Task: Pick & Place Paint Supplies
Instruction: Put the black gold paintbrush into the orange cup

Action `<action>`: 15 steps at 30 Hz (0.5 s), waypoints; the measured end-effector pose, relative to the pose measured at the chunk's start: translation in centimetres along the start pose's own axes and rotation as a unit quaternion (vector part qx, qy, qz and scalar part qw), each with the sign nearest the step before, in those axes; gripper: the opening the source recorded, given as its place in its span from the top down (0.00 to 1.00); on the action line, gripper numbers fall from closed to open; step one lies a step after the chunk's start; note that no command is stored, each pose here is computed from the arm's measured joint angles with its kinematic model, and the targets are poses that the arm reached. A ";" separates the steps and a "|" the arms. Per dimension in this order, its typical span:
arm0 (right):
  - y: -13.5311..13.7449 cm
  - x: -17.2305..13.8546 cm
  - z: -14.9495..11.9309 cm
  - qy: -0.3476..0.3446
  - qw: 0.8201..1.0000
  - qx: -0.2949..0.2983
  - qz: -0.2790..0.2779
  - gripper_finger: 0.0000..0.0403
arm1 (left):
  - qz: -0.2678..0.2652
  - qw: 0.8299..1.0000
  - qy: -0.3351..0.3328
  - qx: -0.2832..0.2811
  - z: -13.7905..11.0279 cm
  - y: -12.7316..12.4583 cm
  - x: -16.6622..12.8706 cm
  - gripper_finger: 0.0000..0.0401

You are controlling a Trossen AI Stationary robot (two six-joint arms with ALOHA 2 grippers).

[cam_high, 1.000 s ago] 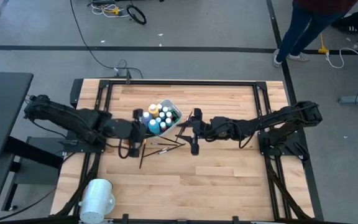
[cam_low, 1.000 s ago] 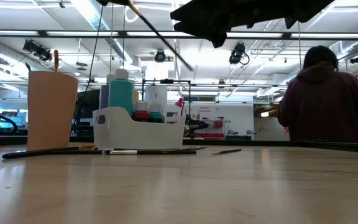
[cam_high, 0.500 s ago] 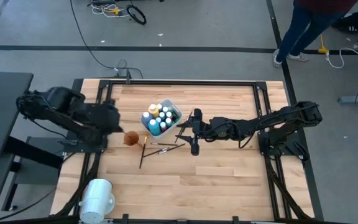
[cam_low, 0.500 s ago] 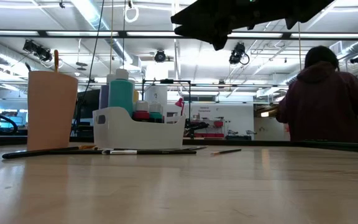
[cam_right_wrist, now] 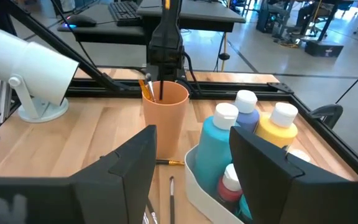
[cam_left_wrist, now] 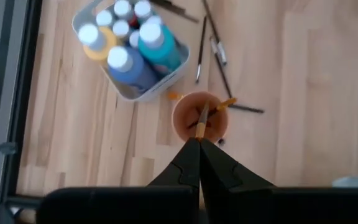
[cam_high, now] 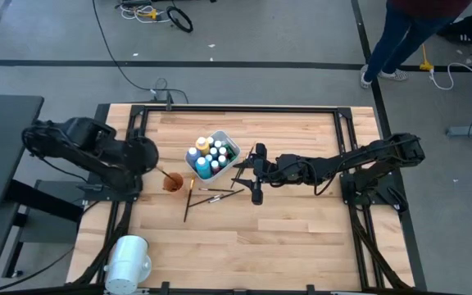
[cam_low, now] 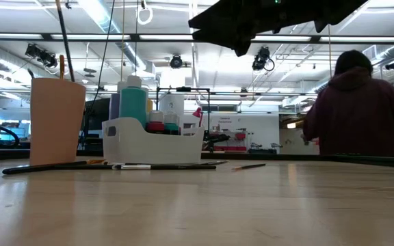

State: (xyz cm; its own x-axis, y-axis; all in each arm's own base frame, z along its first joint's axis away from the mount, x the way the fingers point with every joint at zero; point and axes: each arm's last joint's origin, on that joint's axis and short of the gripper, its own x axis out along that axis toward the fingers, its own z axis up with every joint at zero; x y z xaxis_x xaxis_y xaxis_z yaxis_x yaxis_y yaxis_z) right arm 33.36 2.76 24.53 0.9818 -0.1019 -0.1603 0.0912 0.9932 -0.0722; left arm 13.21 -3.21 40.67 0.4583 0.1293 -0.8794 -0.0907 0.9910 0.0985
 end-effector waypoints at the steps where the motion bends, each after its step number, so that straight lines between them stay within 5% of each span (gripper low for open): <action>1: 0.0 0.0 0.0 0.001 1.000 0.000 0.000 0.48 | 0.003 1.000 0.009 0.004 -0.1 -0.1 0.5 0.99; 15: 0.0 0.0 0.0 0.002 1.000 -0.001 0.004 0.48 | 0.021 0.998 0.045 0.029 -0.9 -1.7 7.4 0.99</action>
State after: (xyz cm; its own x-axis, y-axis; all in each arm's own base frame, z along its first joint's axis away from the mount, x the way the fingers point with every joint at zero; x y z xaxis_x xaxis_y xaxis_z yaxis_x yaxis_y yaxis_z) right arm 33.35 2.78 24.49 0.9818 -0.0940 -0.1653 0.0830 0.9939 -0.0722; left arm 15.98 -4.01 33.63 0.3730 0.1695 -0.9122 -0.0554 0.9855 0.1605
